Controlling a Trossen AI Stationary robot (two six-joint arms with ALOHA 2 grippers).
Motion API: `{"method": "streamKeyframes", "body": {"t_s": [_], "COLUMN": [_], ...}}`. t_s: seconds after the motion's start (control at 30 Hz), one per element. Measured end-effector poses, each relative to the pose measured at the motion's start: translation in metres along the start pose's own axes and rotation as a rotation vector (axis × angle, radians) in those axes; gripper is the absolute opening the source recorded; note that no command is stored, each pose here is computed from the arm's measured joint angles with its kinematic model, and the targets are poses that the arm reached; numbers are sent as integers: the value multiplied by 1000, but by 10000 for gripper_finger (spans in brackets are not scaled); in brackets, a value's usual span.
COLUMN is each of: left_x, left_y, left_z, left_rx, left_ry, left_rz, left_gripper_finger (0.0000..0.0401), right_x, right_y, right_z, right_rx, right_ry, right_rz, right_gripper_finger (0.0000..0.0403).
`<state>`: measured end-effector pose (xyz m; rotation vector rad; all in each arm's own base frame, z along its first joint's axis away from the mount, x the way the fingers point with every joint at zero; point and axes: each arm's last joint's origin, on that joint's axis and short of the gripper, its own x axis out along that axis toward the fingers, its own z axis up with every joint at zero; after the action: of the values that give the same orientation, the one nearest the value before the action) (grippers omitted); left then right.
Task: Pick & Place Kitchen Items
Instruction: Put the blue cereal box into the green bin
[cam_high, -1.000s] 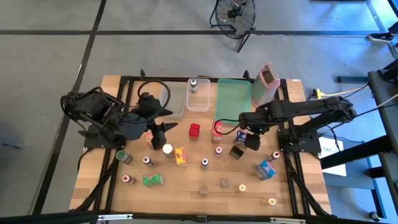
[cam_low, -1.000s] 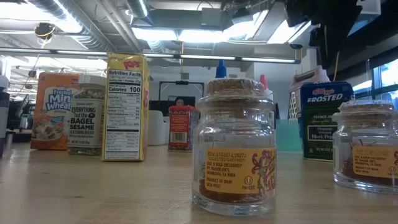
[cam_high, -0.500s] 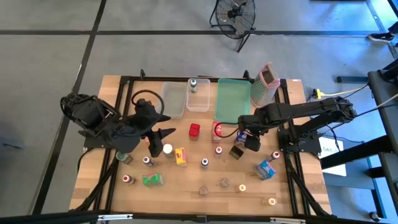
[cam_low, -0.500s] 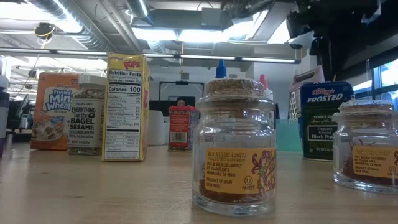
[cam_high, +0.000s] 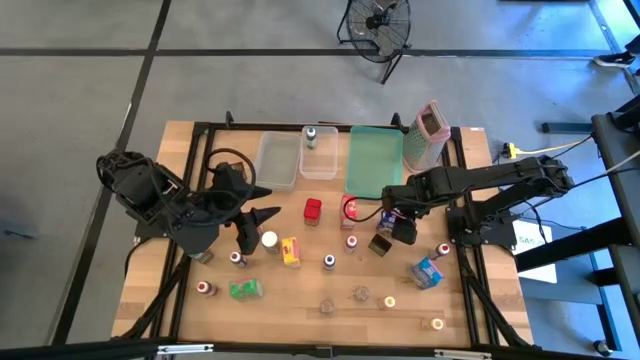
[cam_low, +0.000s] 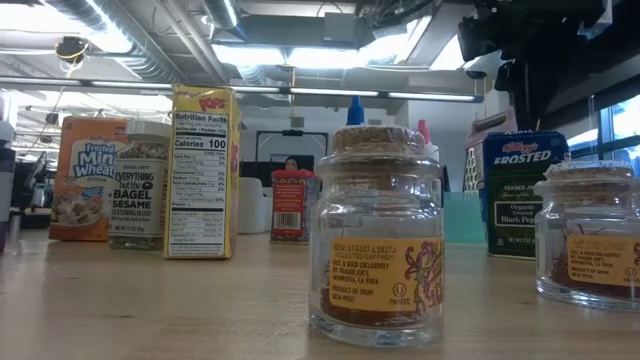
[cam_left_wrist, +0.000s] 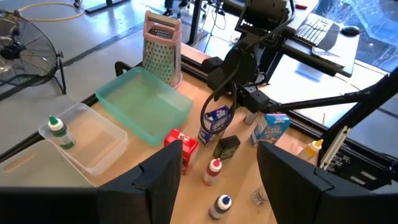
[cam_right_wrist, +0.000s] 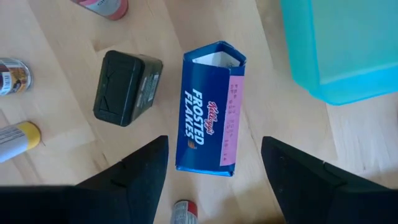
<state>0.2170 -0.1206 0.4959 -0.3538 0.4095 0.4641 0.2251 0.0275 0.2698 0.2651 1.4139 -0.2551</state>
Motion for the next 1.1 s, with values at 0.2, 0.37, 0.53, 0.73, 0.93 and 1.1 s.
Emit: {"method": "streamKeyframes", "body": {"t_s": [0.2, 0.37, 0.53, 0.73, 0.93, 1.1], "left_x": [1, 1, 1, 1, 0, -2], "left_y": [-1, -1, -1, -1, -2, -3], "left_z": [-1, -1, -1, -1, -1, -3], "left_rx": [-5, -5, -4, 8, 12, 21], "left_ry": [2, 2, 4, 6, 8, 10], "left_rz": [0, 0, -2, -3, -7, -18], "left_gripper_finger": [205, 203, 205, 203, 204, 203], "right_x": [0, 3, 14, 29, 40, 41], "right_y": [1, 2, 5, 9, 11, 11], "right_z": [1, 3, 8, 14, 18, 18], "right_rx": [-5, -9, -38, -50, -63, -64], "right_ry": [-7, 3, 48, 103, 142, 150], "right_rz": [17, 12, -10, -35, -53, -56], "right_gripper_finger": [261, 261, 261, 261, 261, 255]}}
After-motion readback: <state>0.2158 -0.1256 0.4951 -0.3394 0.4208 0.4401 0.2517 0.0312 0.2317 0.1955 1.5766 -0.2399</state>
